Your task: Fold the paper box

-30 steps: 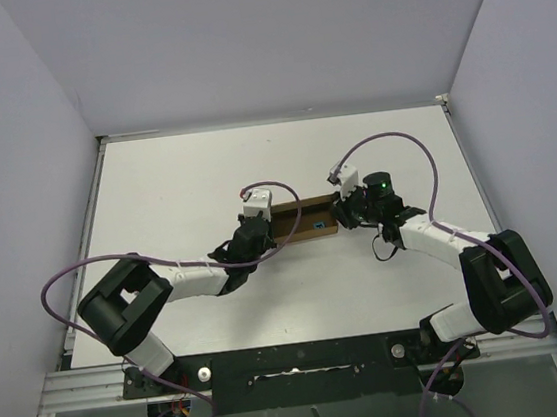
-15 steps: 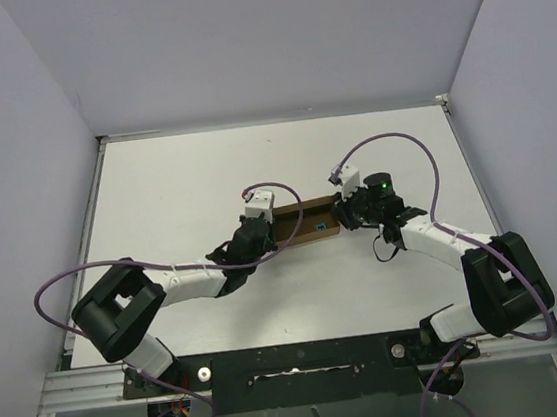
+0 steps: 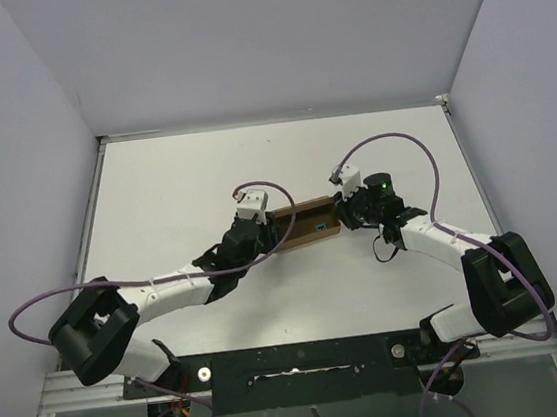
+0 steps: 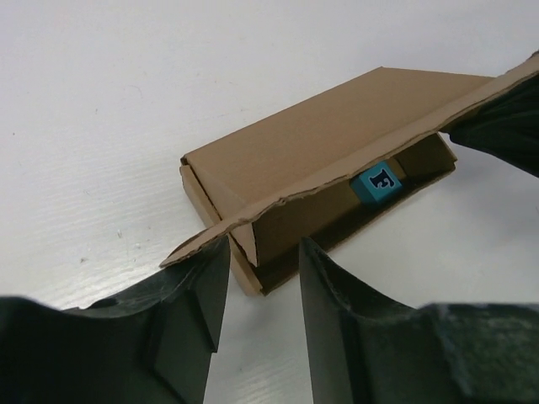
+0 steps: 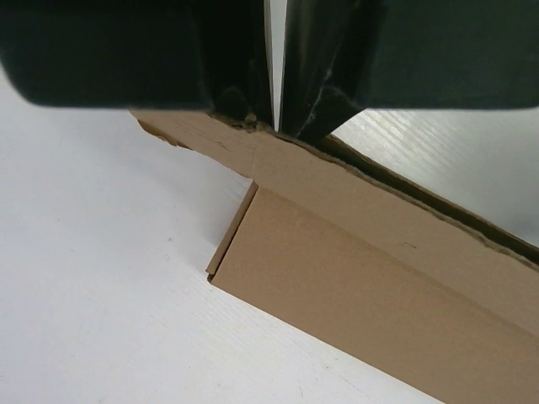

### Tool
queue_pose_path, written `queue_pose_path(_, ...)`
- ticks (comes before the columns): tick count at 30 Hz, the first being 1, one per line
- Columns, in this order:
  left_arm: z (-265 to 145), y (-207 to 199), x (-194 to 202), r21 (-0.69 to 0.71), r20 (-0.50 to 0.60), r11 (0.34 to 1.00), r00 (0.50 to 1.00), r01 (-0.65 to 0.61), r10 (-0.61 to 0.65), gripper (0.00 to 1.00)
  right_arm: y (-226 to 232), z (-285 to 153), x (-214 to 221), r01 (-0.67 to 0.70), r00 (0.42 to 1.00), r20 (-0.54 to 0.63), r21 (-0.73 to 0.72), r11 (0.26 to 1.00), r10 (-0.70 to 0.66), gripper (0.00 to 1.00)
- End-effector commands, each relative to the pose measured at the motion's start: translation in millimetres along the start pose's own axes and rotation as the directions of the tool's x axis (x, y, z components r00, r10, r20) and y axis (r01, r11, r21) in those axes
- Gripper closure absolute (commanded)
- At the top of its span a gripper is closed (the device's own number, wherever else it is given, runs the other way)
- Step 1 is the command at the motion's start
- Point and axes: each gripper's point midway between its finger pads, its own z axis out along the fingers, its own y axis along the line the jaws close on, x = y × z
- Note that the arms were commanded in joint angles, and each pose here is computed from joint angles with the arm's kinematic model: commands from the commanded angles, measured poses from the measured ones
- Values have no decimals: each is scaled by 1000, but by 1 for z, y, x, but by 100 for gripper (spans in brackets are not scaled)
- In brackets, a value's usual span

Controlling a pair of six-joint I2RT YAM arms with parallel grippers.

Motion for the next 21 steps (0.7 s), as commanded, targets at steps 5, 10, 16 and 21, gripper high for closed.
queue_pose_path(5, -55, -25, -38, 178, 20, 979, 995, 96, -101, 57, -2, -1, -11, 21, 999, 26, 19, 1000, -21, 93)
queue_pose_path(10, -92, -40, -81, 293, 59, 951, 991, 94, -116, 54, -2, 0, -11, 25, 999, 24, 18, 1000, -25, 93)
queue_pose_path(16, -75, -19, -112, 282, 13, 947, 986, 154, -165, 55, -1, -1, -11, 30, 999, 28, 10, 1000, -30, 92)
queue_pose_path(21, -31, -24, -111, 304, -41, 942, 990, 144, -138, 56, 0, -1, -12, 44, 999, 32, -3, 999, -44, 91)
